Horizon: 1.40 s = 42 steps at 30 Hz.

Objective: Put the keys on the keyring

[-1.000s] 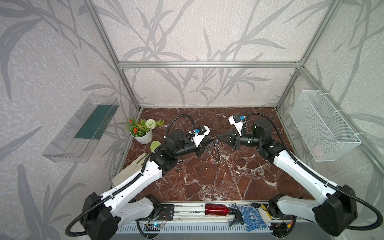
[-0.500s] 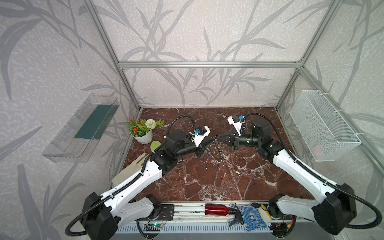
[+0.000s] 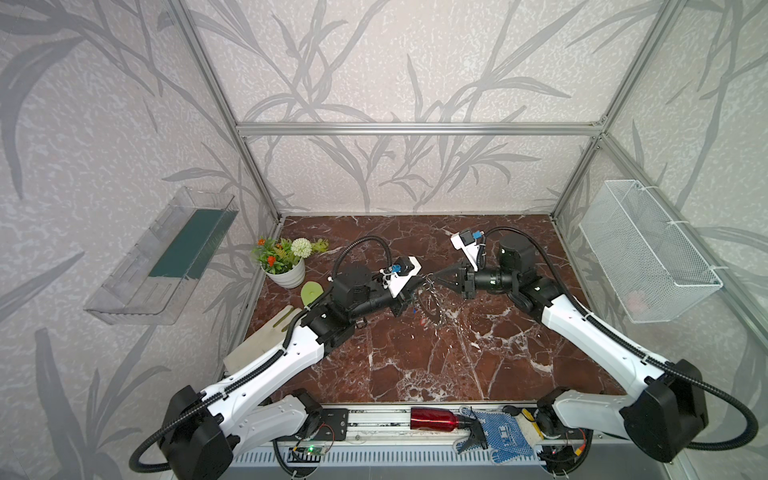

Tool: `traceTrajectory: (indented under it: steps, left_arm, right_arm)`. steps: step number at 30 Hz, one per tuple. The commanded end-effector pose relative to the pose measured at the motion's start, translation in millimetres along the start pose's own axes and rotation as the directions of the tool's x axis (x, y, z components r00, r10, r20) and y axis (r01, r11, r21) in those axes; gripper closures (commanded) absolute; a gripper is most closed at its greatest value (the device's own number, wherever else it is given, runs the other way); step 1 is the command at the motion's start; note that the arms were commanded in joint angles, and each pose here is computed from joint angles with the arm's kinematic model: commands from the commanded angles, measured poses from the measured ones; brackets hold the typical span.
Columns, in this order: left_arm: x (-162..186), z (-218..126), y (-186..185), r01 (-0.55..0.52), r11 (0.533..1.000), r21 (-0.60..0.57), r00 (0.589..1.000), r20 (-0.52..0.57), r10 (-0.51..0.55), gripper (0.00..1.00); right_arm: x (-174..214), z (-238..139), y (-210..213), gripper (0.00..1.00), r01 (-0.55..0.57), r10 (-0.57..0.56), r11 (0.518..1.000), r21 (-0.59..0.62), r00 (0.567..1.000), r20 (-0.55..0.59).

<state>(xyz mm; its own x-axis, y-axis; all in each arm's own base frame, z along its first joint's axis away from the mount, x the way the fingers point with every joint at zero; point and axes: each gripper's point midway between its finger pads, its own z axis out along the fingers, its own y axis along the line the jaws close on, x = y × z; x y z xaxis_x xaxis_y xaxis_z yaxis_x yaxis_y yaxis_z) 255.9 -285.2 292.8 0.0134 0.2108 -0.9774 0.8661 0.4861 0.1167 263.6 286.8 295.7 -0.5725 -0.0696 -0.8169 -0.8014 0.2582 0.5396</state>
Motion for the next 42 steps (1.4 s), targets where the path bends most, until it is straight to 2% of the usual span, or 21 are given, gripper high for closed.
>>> traceTrajectory:
  steps: [1,21,31,35,42]
  left_arm:
    - [-40,-11,-5,-0.094,0.996,-0.008,0.985,0.143,0.094,1.00]
    - [-37,-10,-4,-0.116,0.993,-0.030,0.983,0.140,0.119,1.00]
    - [-51,-14,11,-0.044,0.992,-0.121,0.973,0.221,0.070,1.00]
    - [-58,-12,8,-0.045,0.993,-0.107,0.967,0.244,0.071,1.00]
    - [-76,-15,15,0.017,0.990,-0.138,0.936,0.350,0.032,1.00]
  right_arm:
    - [-9,-3,-8,1.00,-0.022,0.021,0.999,0.028,1.000,0.018]
    - [-4,0,-18,1.00,-0.081,0.081,0.996,0.027,0.997,0.000]
    - [4,5,-19,1.00,-0.129,0.127,0.991,-0.036,0.991,-0.046]
    - [4,7,-16,1.00,-0.158,0.153,0.985,-0.075,0.986,-0.068]
    - [14,3,-17,1.00,-0.187,0.181,0.980,-0.061,0.979,-0.099]
